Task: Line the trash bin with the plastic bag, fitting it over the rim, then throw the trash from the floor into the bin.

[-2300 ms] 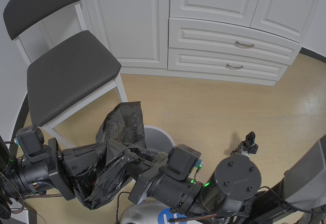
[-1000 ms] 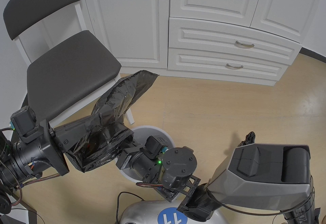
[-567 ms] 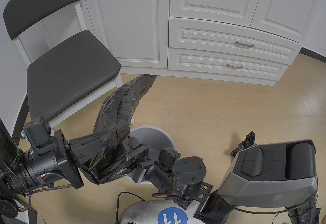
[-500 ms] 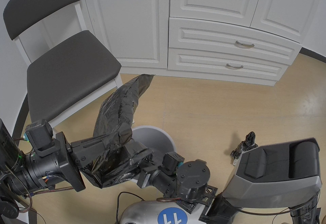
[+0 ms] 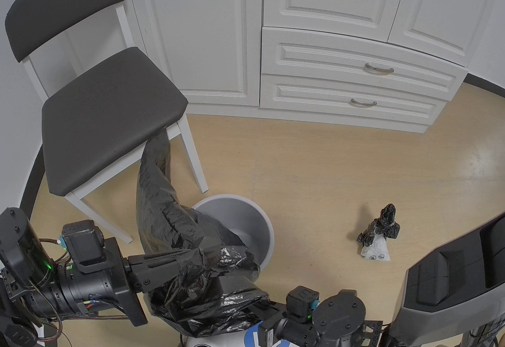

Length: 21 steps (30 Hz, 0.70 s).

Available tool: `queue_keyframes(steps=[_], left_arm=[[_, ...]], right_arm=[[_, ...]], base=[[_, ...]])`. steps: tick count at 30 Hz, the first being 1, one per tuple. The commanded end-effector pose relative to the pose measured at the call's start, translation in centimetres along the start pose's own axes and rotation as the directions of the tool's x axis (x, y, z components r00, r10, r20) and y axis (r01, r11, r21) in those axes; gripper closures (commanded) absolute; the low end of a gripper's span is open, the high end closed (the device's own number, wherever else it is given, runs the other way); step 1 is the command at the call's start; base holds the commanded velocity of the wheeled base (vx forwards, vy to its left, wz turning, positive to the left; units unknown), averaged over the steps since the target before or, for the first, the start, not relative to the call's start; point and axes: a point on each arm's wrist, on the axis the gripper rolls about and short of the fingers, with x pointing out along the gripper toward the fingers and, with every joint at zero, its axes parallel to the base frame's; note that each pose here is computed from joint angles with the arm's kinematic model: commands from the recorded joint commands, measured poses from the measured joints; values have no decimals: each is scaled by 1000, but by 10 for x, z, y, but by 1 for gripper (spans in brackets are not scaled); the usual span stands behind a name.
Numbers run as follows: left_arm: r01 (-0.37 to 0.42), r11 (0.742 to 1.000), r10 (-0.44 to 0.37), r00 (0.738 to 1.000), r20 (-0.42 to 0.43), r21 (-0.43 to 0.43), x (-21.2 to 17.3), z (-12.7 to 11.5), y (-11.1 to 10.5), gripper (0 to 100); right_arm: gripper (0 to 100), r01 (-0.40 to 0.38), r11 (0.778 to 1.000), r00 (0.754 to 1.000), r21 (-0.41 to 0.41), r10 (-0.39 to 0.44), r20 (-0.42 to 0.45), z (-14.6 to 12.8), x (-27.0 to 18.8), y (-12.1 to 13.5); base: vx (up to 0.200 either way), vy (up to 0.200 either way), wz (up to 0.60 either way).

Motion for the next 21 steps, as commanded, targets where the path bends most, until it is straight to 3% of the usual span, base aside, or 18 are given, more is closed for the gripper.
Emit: queue_keyframes(steps=[1,6,13,17,21], left_arm=[[0,1000,0,999,-41,-16,23,-1,7,100],[1,1000,-2,999,-52,-24,49,4,15,100],[9,993,-18,997,-78,-120,108,4,30,100],[20,987,-36,995,-98,-159,133,-5,35,100],[35,981,-48,997,-64,-190,164,-27,51,100]], right_arm=[[100,14,997,1000,-70,-14,-2,9,-19,-12],[100,16,995,999,-97,-11,50,32,-25,-28],[100,33,996,995,-84,-25,96,44,-29,-34],[100,34,996,994,-82,-24,110,48,-30,-34],[100,16,997,993,-81,-7,120,52,-36,-33]], base=[[0,0,0],[0,0,0],[0,0,0],[0,0,0],[0,0,0]])
